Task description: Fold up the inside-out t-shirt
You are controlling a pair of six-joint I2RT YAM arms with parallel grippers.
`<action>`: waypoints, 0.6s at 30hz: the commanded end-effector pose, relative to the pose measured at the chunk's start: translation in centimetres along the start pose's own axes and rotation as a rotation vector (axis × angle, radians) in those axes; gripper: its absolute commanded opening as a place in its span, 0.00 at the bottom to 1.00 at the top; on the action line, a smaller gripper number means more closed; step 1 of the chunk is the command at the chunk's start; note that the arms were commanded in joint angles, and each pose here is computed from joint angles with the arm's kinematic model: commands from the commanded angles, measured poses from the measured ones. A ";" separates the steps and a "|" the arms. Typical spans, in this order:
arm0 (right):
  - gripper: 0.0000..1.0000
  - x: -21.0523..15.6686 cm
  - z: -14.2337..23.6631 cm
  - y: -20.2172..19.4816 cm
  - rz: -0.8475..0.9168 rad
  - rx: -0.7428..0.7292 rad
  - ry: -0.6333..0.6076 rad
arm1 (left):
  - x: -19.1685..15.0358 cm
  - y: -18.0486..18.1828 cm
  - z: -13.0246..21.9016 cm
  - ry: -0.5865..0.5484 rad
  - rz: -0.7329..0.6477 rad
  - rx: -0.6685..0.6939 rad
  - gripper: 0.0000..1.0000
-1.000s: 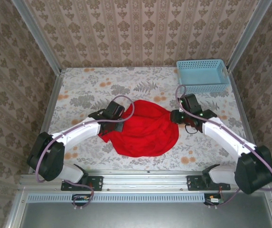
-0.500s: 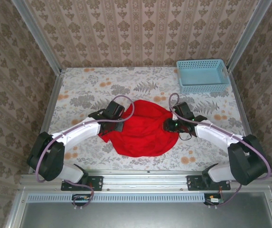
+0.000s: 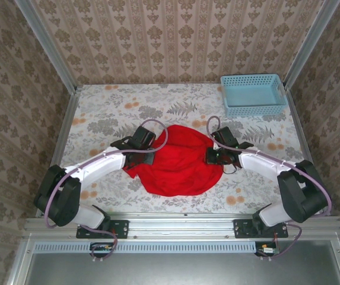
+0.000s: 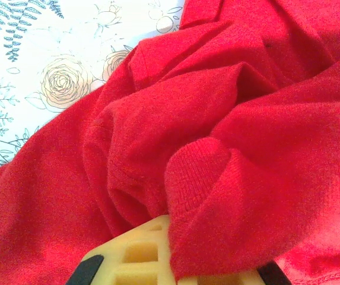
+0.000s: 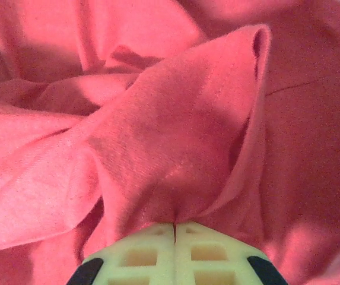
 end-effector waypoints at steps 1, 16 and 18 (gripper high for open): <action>0.00 0.4 3.4 -0.1 0.033 -0.057 -0.071 | -0.4 0.6 -0.4 0.018 0.015 0.048 0.00; 0.00 -1.3 12.6 -2.3 -0.022 -0.049 -0.225 | -0.2 0.5 -0.6 0.019 0.006 0.069 0.00; 0.00 -0.4 13.8 -2.2 -0.027 -0.032 -0.250 | -0.2 0.3 -0.3 0.012 -0.008 0.058 0.00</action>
Point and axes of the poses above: each hand's point on the last joint's axis, 136 mm out from that joint toward the fingers, its own z axis back along the fingers, its own y axis along the line the jaws close on, x = y × z, the point moved 9 cm from there along z, back along the fingers
